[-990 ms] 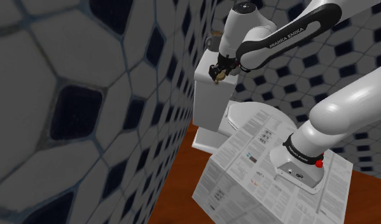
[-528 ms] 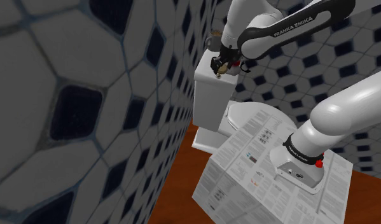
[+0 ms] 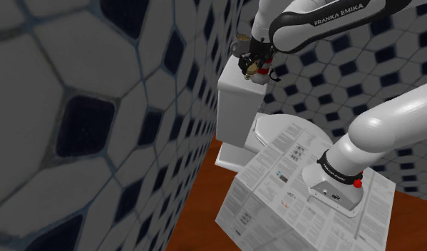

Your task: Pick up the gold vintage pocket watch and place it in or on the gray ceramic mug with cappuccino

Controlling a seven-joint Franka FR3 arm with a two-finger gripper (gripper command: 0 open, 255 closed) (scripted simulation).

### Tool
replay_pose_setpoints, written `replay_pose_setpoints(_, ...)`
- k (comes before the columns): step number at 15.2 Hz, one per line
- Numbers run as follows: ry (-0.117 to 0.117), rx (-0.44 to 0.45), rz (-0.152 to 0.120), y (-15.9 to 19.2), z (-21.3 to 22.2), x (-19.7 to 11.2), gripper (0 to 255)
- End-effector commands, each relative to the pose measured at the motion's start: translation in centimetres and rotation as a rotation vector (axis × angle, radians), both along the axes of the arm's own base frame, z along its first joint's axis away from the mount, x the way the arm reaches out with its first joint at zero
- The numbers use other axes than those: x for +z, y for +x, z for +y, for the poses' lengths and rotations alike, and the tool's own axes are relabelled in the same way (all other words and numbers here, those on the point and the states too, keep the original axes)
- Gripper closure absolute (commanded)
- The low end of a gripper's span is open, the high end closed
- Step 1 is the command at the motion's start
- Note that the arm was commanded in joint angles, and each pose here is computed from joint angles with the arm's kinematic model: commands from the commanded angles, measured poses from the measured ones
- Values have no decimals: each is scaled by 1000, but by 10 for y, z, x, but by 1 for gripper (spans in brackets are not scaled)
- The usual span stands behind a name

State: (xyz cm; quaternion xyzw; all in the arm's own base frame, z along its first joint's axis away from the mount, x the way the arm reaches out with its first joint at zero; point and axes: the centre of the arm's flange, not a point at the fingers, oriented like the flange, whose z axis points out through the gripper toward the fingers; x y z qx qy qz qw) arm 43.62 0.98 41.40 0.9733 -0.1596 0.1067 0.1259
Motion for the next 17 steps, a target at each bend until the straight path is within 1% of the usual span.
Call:
replay_pose_setpoints(1,0,0,0,1,0,11,255)
replay_pose_setpoints(17,0,0,0,1,0,96,255)
